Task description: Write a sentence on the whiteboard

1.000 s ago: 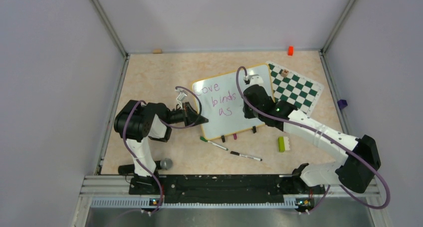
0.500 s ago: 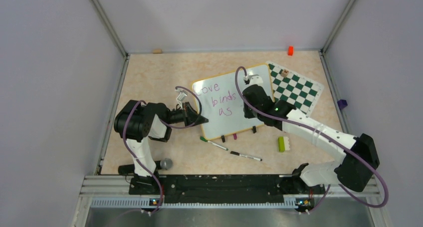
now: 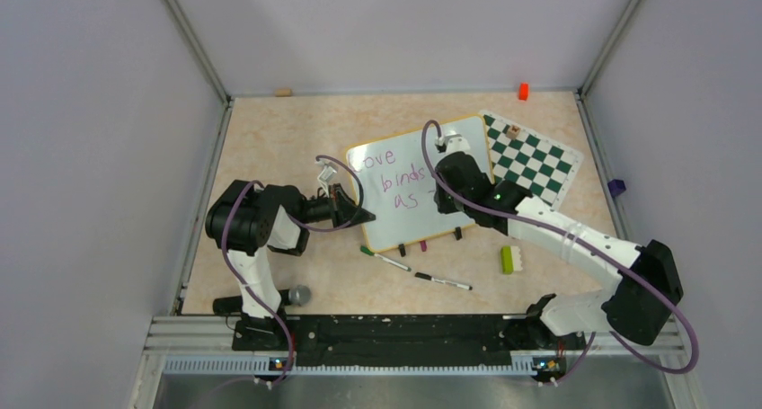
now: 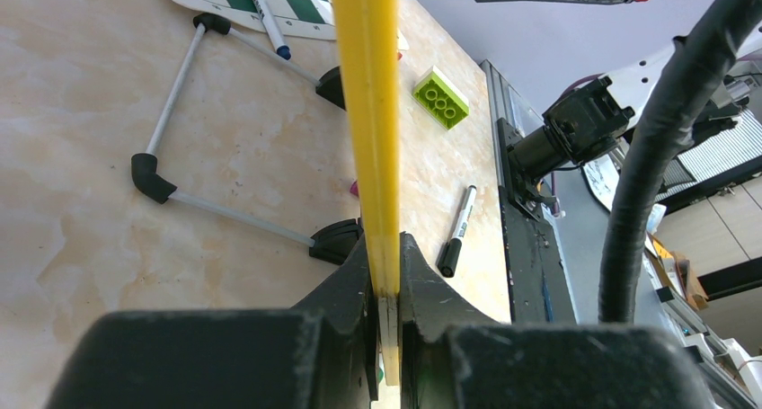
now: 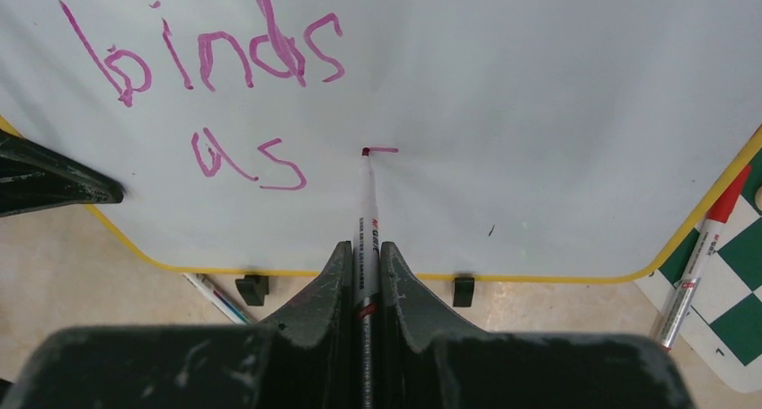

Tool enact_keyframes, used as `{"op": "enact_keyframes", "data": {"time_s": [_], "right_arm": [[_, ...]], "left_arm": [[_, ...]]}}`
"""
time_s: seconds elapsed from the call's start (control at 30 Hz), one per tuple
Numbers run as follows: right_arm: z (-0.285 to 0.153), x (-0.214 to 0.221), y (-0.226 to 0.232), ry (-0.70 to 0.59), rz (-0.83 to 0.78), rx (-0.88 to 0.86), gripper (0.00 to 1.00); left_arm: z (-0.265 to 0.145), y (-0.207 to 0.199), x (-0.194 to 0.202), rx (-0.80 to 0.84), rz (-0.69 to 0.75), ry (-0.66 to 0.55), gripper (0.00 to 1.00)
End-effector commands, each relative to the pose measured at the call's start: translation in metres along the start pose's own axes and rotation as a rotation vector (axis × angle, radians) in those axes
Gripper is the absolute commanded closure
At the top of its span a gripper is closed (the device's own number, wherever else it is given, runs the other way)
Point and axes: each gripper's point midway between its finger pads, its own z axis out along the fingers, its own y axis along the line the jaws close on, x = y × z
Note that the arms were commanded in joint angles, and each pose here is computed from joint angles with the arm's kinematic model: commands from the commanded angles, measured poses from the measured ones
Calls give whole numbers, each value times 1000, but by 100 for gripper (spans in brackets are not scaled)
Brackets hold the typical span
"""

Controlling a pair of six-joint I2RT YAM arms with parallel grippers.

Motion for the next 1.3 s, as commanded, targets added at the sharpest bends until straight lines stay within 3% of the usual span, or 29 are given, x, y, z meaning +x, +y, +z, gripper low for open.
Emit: {"op": "enact_keyframes", "data": {"time_s": [0.0,0.33,1.27], "right_arm": [[5,-2,4,-19,8,-40,100],[2,17,-11,37,-7,16,100],[7,-28,-12,-40,2,76,100]], "left_arm": [[1,-15,23,108,94,90,100],[1,-15,23,109,93,90,100],[1,-15,23,109,96,89,100]]}}
